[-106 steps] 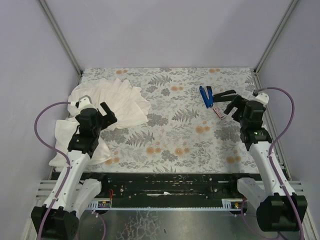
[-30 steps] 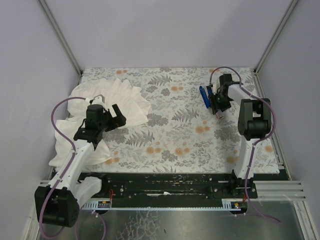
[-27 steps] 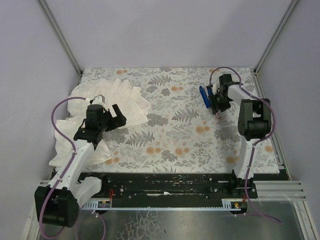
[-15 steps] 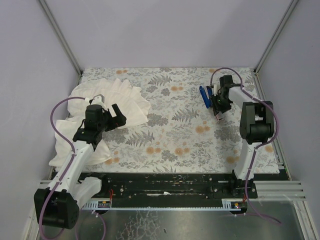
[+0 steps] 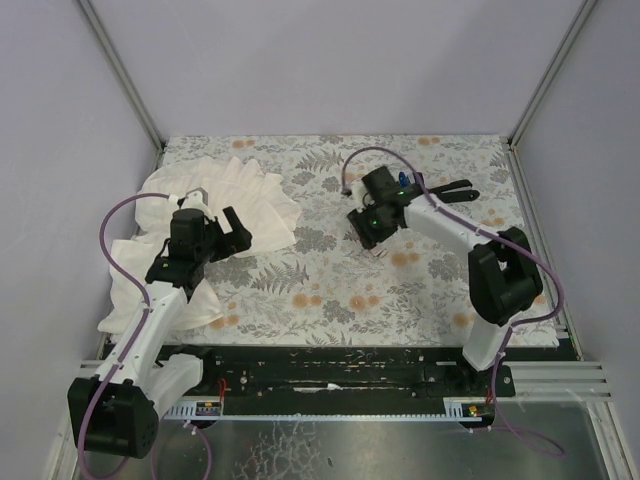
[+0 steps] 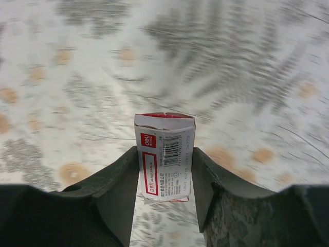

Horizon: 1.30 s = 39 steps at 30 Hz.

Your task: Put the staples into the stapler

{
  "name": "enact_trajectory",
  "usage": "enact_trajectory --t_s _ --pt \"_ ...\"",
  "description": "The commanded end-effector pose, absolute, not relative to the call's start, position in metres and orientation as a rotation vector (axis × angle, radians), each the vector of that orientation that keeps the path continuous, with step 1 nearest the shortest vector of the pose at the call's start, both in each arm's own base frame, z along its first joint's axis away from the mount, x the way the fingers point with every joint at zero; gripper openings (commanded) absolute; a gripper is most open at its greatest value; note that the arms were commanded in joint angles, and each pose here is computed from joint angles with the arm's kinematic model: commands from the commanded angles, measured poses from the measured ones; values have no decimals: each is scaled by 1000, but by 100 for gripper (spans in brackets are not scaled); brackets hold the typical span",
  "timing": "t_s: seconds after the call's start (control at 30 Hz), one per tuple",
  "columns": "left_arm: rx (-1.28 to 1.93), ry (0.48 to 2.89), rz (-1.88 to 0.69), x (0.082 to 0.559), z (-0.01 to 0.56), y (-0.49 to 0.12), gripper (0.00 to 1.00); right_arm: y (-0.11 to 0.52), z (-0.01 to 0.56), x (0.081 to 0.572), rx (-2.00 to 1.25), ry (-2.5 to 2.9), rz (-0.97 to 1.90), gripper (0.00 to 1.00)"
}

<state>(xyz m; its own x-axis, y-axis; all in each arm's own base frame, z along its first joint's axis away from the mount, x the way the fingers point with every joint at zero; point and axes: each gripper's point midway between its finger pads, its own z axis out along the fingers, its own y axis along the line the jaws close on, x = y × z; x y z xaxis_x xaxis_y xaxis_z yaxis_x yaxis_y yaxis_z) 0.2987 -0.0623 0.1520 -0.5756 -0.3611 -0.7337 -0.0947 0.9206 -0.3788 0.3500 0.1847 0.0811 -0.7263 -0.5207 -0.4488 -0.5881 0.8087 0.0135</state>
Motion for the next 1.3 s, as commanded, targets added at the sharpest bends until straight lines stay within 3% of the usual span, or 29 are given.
enact_trajectory --t_s 0.0,0.3,0.5,0.63,0.9,1.1,1.27 --pt "-314 2083 -356 312 177 -58 100 247 74 315 -950 2550 343 49" --pt "-323 2068 -353 310 180 -56 100 287 42 273 -1110 2563 281 51" --pt "-332 2065 -347 309 180 -55 100 282 46 272 -1052 2548 265 69" --pt "-342 2060 -346 309 182 -54 100 285 63 275 -975 2514 298 73" --pt "-338 1971 -364 318 208 -55 100 284 108 248 -713 2508 500 72" --pt "-311 1850 -415 345 249 -62 100 284 96 211 -386 2518 788 70" --pt "-249 1883 -398 361 241 -66 100 286 83 197 -271 2477 908 68"
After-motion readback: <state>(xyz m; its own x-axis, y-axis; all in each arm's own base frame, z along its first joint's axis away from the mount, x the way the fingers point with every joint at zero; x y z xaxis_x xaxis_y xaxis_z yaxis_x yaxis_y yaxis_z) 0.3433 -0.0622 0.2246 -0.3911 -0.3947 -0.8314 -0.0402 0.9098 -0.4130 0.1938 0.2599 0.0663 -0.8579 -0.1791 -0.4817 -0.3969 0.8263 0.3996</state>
